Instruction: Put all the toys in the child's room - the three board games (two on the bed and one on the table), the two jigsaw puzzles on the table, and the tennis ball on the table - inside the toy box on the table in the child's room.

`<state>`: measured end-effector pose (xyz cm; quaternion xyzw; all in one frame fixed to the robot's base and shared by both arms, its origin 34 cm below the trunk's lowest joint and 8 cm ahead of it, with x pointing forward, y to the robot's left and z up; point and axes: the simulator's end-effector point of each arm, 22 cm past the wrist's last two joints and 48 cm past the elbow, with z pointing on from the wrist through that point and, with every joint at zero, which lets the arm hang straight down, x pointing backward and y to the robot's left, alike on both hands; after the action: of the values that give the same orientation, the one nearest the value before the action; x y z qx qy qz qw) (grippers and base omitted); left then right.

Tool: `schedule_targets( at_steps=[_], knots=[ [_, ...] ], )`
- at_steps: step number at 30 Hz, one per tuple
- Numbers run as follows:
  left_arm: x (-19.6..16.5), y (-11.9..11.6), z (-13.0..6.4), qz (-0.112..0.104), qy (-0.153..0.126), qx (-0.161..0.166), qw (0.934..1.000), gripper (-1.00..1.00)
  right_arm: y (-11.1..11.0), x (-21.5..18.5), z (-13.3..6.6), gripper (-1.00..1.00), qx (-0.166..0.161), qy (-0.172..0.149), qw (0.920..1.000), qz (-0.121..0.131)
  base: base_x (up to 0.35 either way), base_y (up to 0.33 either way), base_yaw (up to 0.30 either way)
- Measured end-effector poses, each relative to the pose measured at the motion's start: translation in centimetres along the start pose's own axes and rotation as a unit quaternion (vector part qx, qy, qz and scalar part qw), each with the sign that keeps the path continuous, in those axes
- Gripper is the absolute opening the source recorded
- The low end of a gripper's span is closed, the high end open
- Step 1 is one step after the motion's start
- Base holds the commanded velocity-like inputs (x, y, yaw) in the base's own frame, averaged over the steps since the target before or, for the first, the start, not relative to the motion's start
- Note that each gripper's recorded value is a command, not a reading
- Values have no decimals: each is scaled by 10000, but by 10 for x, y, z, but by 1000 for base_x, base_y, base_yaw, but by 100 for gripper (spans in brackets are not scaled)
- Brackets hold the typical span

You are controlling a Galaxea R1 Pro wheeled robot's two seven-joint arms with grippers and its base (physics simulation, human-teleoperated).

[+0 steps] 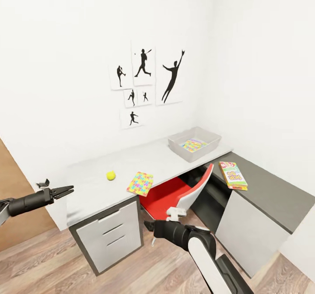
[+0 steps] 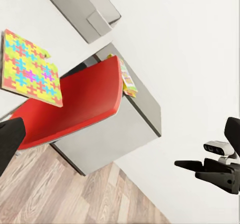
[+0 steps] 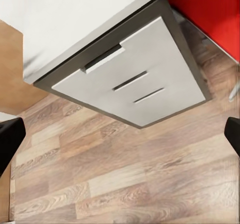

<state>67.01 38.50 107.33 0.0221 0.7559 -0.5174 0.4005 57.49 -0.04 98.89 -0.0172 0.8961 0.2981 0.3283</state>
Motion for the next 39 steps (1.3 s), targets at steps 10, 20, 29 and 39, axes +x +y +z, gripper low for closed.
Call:
schedule_targets(
  at_steps=[10,20,29,39],
  knots=[
    [-3,-4,-1,35,-21,15,10000,100,2,-2,-2,100,-6,-36,10000,-23,-3,0,-263],
    [-5,-8,-2,66,-34,28,10000,100,4,-5,-5,100,-13,-73,10000,-47,-55,136,-261],
    [-7,-11,-4,97,-53,42,9999,100,6,-7,-7,100,-19,-102,9999,-69,-4,26,-259],
    [-10,-15,-5,128,-72,51,9999,100,7,-10,-9,100,-20,-138,9999,-90,-34,75,-221]
  ],
)
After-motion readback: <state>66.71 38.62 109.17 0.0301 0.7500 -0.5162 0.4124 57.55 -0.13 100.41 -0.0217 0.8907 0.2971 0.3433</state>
